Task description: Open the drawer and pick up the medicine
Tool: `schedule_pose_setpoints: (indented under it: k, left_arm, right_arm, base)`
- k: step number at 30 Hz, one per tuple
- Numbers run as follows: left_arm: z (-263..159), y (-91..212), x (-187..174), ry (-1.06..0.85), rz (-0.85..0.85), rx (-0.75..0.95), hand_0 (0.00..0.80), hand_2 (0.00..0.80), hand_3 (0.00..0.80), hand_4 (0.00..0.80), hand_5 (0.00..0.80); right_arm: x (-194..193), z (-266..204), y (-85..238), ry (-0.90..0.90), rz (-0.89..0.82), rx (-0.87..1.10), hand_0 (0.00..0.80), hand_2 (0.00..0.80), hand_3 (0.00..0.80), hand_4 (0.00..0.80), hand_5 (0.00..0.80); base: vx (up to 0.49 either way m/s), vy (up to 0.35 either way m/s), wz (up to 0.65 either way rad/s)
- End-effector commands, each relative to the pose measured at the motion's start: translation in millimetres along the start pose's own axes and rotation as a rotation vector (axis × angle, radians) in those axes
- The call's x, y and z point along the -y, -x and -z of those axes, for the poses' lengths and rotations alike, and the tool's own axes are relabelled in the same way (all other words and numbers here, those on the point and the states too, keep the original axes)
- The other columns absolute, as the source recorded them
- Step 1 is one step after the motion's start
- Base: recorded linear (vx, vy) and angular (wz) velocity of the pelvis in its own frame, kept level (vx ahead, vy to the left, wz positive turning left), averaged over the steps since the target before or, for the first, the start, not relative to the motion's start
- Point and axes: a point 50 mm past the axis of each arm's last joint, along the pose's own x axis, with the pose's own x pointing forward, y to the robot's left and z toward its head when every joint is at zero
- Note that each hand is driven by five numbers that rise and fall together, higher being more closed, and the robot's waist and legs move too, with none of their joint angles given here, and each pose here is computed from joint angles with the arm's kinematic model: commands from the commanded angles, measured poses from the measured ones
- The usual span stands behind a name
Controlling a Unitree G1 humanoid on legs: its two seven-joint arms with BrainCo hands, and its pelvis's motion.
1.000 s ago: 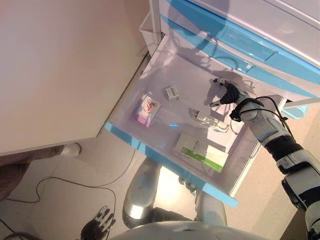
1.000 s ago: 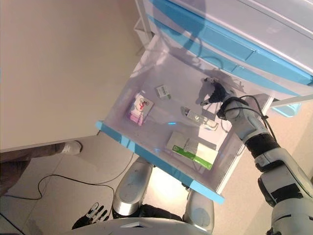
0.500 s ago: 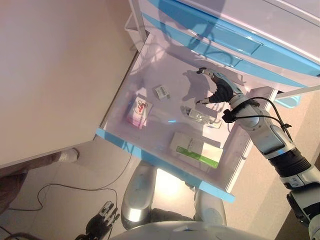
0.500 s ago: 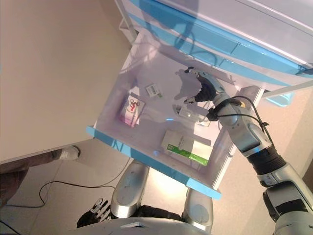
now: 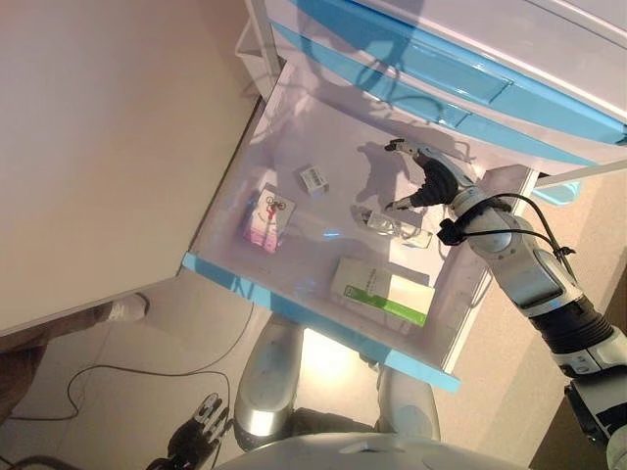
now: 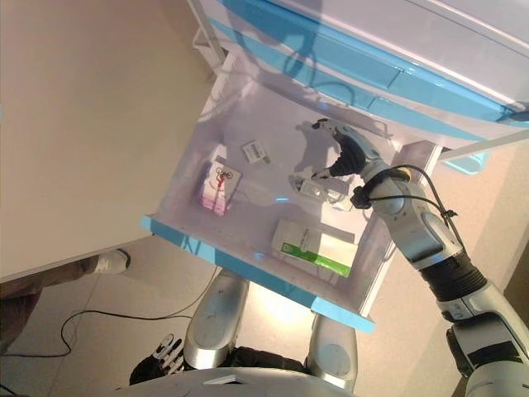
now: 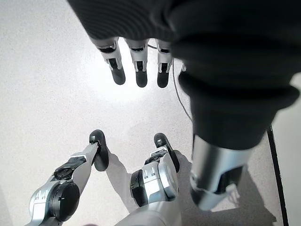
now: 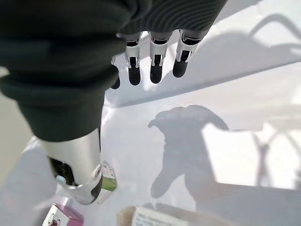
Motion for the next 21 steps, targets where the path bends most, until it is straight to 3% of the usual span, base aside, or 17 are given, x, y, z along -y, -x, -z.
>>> schedule_pose_setpoints:
  k: [1,21]
  left_arm:
    - [18,12,-14,-0.008,-0.044,-0.06,0.0,0.0,0.0,0.0,0.0]
    - [22,7,-6,0.007,-0.016,-0.078,0.0,0.0,0.0,0.0,0.0]
  right_arm:
    - [1,0,5,0.047,-0.003,0.002,0.0,0.0,0.0,0.0,0.0]
    - [-40,18,12,0.042,-0.139,-0.1,0.0,0.0,0.0,0.0,0.0]
  base:
    - [0.0,0.0,0.0]
    - [-0.001,0.003,-0.01]
